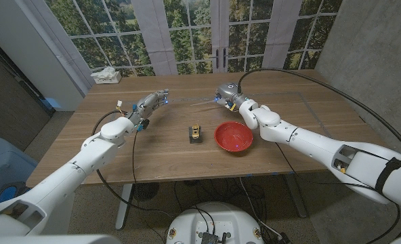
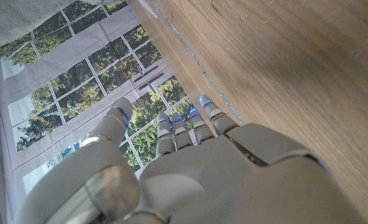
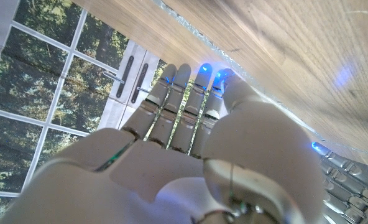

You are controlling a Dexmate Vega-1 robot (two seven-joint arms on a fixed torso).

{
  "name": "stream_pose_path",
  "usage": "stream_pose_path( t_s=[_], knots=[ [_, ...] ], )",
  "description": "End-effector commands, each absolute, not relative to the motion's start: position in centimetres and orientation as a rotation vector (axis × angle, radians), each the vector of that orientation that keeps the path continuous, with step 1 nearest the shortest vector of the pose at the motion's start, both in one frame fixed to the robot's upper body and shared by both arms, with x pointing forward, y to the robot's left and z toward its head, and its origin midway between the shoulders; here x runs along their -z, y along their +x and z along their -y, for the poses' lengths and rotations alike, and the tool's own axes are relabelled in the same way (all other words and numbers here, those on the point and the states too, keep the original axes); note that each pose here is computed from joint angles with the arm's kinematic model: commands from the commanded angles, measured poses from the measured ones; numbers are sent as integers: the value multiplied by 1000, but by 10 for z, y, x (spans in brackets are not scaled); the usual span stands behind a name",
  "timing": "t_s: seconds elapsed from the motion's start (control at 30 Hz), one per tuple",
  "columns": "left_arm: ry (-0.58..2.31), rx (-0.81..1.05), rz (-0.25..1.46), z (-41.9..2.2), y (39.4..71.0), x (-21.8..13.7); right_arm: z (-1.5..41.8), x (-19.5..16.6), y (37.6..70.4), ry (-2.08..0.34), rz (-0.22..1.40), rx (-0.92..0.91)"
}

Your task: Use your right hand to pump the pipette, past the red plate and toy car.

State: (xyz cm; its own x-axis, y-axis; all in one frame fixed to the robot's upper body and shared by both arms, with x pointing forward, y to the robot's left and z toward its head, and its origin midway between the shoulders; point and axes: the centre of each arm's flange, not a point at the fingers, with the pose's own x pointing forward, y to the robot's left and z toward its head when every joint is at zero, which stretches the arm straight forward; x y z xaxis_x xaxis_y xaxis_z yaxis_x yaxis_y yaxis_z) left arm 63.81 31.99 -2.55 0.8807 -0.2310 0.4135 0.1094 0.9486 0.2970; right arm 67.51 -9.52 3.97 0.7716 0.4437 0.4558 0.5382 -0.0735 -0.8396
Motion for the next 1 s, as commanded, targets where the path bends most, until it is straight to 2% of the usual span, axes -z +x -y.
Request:
stream_pose_path(
  t_s=[0.03, 1.0],
  knots=[
    [444, 184, 504, -311, 625, -17, 88, -45, 660, -1702, 878, 103],
    [592, 211, 505, -293, 615, -38, 75, -47, 642, -1696, 992, 109]
  ],
)
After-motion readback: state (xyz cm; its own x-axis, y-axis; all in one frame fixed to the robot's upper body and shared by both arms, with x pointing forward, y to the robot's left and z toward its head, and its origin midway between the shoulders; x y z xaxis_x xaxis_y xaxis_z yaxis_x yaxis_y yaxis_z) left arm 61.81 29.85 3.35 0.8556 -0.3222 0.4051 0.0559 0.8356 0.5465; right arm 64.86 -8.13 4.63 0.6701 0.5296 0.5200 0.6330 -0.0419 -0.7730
